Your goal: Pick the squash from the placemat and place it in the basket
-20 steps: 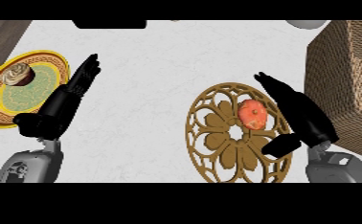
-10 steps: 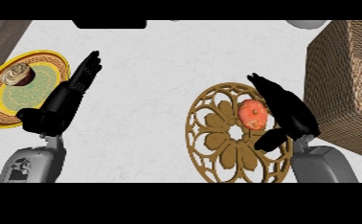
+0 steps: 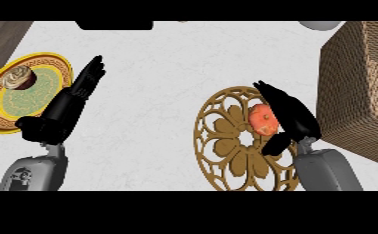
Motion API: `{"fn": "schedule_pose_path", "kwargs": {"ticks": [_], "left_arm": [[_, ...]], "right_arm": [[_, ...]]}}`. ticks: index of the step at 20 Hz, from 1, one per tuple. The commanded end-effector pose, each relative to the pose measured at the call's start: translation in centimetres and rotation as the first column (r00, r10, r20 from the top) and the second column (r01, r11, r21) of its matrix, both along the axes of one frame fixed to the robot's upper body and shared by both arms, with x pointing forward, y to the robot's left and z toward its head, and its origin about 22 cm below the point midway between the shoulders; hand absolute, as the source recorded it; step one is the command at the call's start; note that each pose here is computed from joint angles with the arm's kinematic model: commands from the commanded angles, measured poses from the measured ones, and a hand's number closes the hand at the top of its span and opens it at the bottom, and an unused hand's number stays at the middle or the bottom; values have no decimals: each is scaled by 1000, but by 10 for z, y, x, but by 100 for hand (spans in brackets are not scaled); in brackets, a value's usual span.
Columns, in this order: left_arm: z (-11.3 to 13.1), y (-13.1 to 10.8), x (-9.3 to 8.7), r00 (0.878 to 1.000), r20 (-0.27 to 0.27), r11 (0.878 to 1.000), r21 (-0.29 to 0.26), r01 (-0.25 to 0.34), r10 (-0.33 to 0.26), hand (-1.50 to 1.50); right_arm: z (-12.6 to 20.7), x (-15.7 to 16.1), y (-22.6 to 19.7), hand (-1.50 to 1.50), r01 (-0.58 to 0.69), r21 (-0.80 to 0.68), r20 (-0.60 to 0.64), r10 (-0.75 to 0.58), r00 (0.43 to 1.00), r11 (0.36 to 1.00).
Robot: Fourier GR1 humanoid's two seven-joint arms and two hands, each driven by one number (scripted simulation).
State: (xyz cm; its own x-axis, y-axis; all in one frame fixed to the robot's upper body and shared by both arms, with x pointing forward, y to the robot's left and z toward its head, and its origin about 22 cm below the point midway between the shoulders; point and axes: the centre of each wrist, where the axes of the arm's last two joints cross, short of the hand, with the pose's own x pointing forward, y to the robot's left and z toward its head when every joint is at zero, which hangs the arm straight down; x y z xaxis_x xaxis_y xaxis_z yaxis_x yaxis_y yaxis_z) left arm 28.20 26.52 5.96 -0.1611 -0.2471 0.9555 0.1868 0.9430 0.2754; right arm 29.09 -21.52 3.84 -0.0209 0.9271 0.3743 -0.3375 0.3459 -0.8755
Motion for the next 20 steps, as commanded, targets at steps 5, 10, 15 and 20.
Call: {"fn": "schedule_pose_path", "kwargs": {"ticks": [5, 10, 15, 20], "left_arm": [[-1, -5, 7, 1000, 7, 1000, 6, -12, 12, 0], [-5, 0, 0, 1000, -2, 1000, -1, 18, -18, 0], [-7, -4, 3, 1000, -10, 1000, -1, 17, -17, 0], [8, -2, -11, 1000, 1, 1000, 2, 18, -18, 0]], "right_arm": [[-23, 2, 7, 150, -95, -24, -89, 93, 992, 995], [-19, 2, 10, 150, -102, -42, -62, 100, 993, 994], [-28, 1, 12, 150, -196, -142, -10, 197, 980, 970], [-39, -28, 14, 150, -140, -170, 60, 152, 987, 975]]}}
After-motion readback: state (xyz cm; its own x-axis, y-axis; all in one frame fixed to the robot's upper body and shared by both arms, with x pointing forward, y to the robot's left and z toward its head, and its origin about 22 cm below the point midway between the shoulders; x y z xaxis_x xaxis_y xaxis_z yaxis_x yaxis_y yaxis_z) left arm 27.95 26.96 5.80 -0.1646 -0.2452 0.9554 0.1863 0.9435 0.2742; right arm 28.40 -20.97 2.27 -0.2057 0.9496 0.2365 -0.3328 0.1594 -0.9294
